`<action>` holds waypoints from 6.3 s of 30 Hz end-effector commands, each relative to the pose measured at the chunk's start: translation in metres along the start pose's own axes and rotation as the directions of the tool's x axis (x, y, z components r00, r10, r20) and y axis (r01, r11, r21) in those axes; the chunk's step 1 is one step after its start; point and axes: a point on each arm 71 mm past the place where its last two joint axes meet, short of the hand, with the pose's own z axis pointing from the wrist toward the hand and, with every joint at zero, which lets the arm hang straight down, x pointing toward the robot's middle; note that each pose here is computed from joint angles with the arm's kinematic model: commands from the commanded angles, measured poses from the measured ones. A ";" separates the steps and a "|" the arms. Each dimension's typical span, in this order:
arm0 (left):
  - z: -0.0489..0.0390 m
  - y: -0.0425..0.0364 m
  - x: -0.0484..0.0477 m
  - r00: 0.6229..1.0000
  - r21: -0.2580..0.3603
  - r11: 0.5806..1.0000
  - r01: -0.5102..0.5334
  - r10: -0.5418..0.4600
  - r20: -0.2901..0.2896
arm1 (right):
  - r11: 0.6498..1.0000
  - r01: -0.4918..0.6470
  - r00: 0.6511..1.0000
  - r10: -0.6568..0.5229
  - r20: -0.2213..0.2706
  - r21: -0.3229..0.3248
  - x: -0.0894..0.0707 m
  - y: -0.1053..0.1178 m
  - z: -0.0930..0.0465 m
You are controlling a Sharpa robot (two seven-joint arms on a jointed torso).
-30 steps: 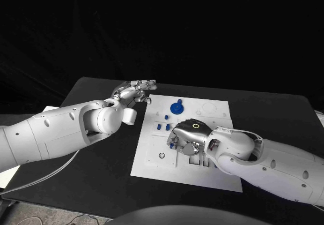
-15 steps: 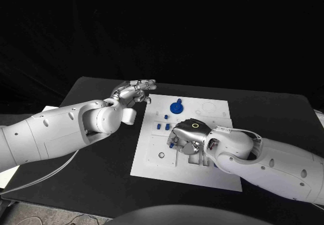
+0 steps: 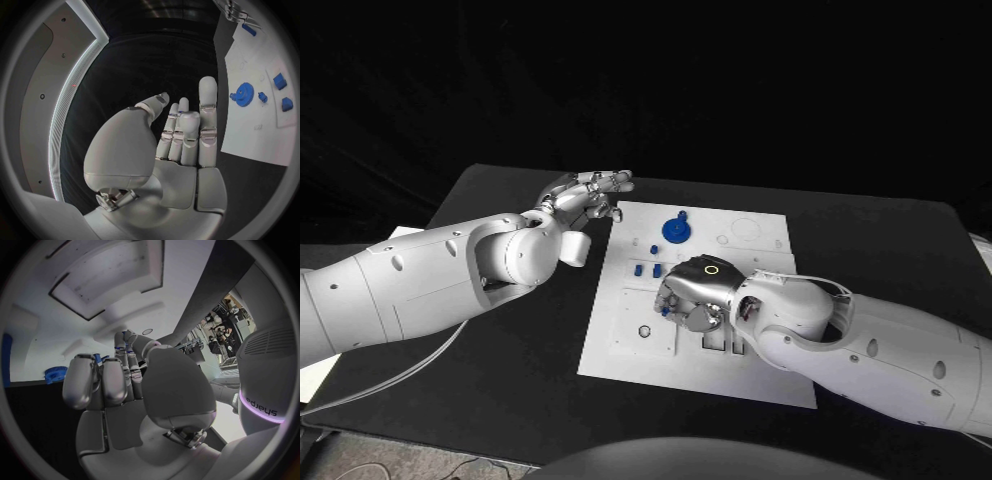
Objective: Assemble the parts on the task board
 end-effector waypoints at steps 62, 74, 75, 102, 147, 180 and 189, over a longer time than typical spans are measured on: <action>-0.0023 0.0003 0.0019 0.999 -0.011 1.000 0.009 -0.009 -0.042 | 0.953 0.110 0.994 -0.111 -0.012 0.281 -0.045 -0.077 -0.077; -0.0025 0.0003 0.0023 0.999 -0.011 1.000 0.010 -0.010 -0.044 | 0.956 0.108 0.994 -0.097 -0.054 0.273 -0.037 -0.077 -0.071; -0.0025 0.0004 0.0023 0.999 -0.011 1.000 0.010 -0.010 -0.044 | 0.956 0.109 0.994 -0.098 -0.056 0.273 -0.037 -0.077 -0.071; -0.0021 0.0005 0.0020 0.999 -0.012 1.000 0.009 -0.010 -0.043 | 0.960 0.111 0.991 -0.125 0.038 0.258 -0.044 -0.071 -0.069; 0.0008 0.0046 0.0113 0.998 -0.021 1.000 0.016 -0.017 -0.061 | 0.994 -0.096 0.995 0.097 0.022 -0.056 -0.014 0.028 -0.004; 0.0007 0.0043 0.0082 0.998 -0.023 1.000 0.014 -0.016 -0.057 | 0.996 -0.067 0.998 0.066 -0.025 -0.060 -0.004 0.032 -0.003; 0.0005 0.0042 0.0079 0.998 -0.023 1.000 0.014 -0.016 -0.057 | 0.997 -0.056 0.998 0.055 -0.024 -0.060 -0.003 0.033 -0.004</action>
